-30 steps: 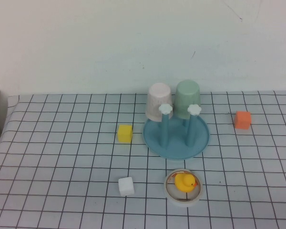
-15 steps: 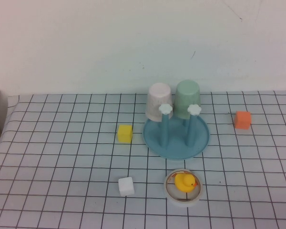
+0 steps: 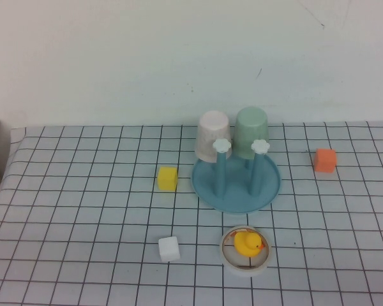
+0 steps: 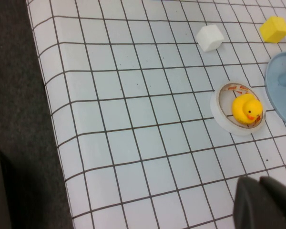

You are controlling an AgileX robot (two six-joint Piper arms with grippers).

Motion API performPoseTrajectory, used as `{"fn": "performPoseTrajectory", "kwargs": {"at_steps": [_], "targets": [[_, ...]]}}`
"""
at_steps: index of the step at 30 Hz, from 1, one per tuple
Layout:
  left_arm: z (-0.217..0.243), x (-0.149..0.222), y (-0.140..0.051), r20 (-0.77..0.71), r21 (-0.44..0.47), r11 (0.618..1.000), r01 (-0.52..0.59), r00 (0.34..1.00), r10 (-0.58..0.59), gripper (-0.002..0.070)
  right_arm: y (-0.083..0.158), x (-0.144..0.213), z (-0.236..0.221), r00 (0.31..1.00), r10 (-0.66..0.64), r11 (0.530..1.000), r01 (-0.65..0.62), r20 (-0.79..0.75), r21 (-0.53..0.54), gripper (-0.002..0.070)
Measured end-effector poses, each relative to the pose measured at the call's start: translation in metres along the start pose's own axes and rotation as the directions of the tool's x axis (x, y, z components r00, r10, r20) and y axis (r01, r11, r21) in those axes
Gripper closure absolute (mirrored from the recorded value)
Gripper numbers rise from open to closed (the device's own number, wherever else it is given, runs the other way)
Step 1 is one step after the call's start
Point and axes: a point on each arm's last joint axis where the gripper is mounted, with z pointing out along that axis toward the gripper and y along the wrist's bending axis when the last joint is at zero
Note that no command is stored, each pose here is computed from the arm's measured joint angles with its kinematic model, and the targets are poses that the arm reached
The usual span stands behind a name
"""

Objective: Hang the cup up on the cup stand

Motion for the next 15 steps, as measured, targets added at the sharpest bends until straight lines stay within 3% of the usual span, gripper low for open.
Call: {"fn": "performPoseTrajectory", "kwargs": {"at_steps": [5, 13, 15], "targets": [[-0.007, 0.008, 0.003, -0.056, -0.047, 0.972, 0.229, 0.971, -0.231, 0.0675, 0.0, 0.0, 0.0, 1.0, 0.0, 1.0, 0.0, 0.0, 0.0, 0.0678], [-0.012, 0.019, -0.003, -0.152, -0.07, 0.945, 0.32, 0.933, -0.327, 0.0675, 0.0, 0.0, 0.0, 1.0, 0.0, 1.0, 0.0, -0.001, 0.0, 0.0678], [-0.013, 0.022, -0.004, -0.11, -0.081, 0.961, 0.264, 0.956, -0.272, 0.0675, 0.0, 0.0, 0.0, 1.0, 0.0, 1.0, 0.0, -0.001, 0.0, 0.0678]]}}
